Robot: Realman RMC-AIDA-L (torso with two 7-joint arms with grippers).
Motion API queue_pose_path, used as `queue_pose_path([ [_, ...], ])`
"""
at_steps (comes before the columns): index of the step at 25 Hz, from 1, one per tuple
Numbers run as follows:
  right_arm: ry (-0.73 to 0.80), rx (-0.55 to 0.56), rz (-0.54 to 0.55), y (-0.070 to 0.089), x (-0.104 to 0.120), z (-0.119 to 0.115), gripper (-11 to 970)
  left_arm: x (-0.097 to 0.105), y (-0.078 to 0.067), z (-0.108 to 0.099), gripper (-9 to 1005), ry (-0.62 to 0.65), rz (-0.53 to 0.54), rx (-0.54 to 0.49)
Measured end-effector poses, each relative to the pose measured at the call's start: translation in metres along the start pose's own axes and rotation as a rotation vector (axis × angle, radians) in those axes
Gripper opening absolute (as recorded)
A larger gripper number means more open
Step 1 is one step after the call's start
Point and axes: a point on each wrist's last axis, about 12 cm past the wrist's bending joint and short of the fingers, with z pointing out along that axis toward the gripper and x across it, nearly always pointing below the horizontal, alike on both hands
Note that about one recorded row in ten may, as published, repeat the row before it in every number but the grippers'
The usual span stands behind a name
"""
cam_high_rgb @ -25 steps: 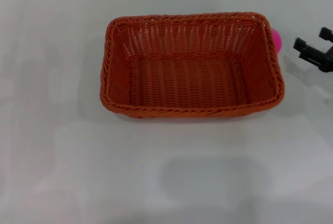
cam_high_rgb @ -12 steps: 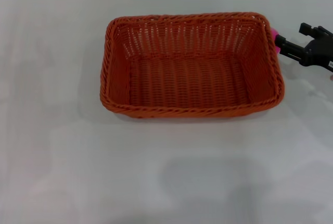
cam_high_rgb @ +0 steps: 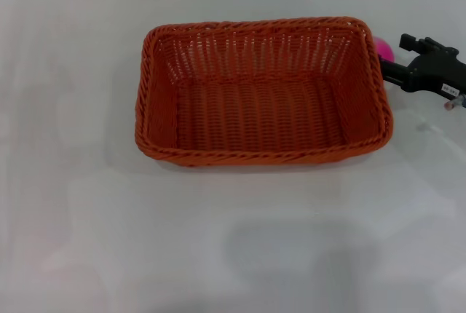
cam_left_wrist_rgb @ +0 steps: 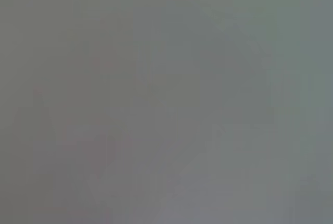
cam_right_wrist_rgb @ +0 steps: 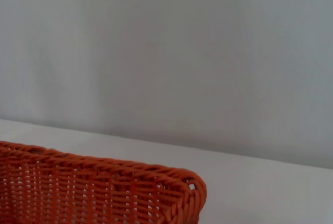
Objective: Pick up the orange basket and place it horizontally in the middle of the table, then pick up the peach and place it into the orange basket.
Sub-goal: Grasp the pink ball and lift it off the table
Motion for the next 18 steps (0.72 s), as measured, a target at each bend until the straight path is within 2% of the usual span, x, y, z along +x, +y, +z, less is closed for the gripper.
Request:
queue_pose_path([
  [18,0.064,0.010,-0.020,0.000,-0.001,0.014,859,0.001,0.004,-0.002,628,0.001,-0.005,-0.015],
])
